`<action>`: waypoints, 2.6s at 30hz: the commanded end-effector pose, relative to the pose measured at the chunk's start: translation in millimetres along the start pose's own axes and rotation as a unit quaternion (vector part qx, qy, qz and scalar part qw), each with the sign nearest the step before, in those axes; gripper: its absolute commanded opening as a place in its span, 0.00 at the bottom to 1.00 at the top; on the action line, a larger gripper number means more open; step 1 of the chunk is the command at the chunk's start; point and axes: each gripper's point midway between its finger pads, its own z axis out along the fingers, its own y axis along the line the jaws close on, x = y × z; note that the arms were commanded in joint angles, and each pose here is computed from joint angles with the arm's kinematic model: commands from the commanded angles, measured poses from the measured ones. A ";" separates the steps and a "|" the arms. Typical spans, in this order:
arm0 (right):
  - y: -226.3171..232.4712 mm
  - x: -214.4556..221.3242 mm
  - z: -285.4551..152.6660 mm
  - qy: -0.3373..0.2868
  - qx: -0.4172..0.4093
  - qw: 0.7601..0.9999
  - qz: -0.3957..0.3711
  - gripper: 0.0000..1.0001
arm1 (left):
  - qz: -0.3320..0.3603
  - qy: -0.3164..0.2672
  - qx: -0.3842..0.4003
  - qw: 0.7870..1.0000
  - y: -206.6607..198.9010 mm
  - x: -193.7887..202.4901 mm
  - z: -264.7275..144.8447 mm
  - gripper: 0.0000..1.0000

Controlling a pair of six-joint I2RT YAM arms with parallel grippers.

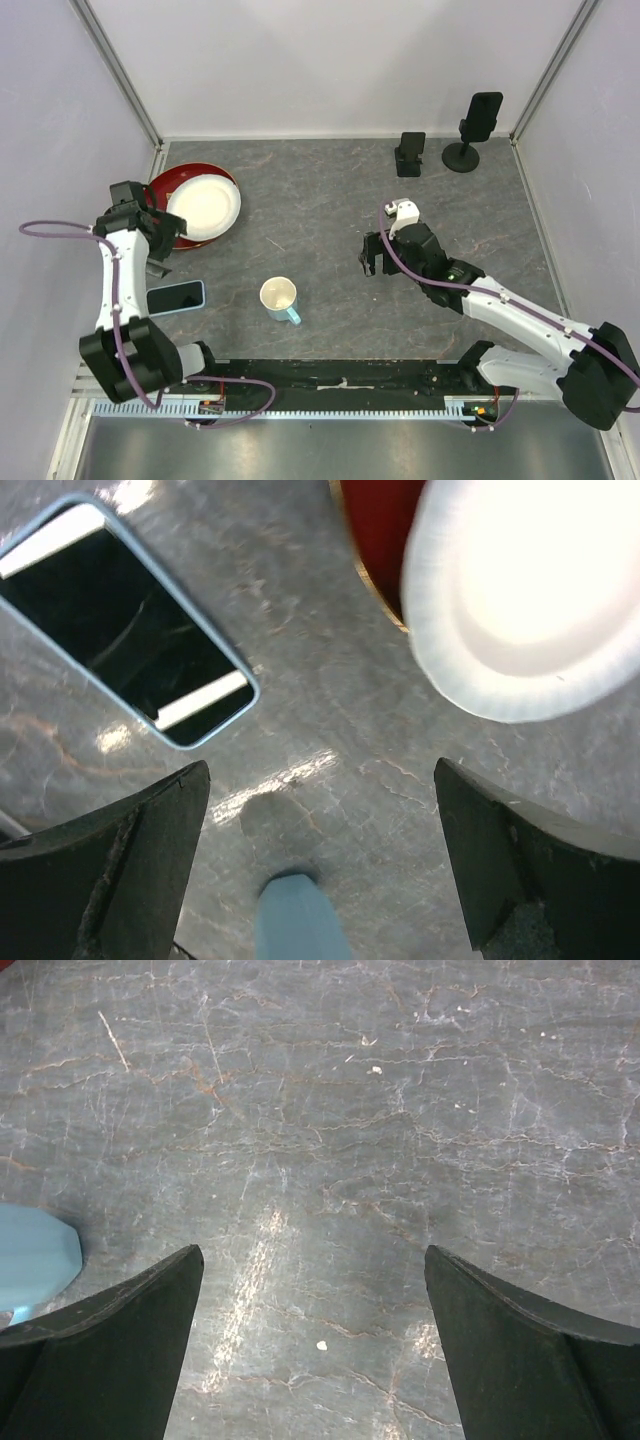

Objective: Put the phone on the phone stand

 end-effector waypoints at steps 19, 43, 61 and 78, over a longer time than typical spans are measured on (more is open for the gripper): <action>14.2 -15.5 -24.2 -0.063 -0.012 0.998 -0.029 0.98 | -0.268 0.117 -0.200 0.935 78.1 55.7 81.9 1.00; 21.1 -15.2 -27.7 -0.069 -0.016 0.997 -0.039 0.98 | -0.307 0.111 -0.238 0.915 96.8 69.2 92.2 0.98; 24.0 -12.3 -26.1 -0.066 -0.022 0.997 -0.040 0.98 | -0.312 0.106 -0.234 0.915 99.2 70.9 106.7 1.00; 25.0 -10.8 -24.5 -0.063 -0.022 0.997 -0.043 0.98 | -0.316 0.083 -0.249 0.912 116.6 77.9 114.3 0.87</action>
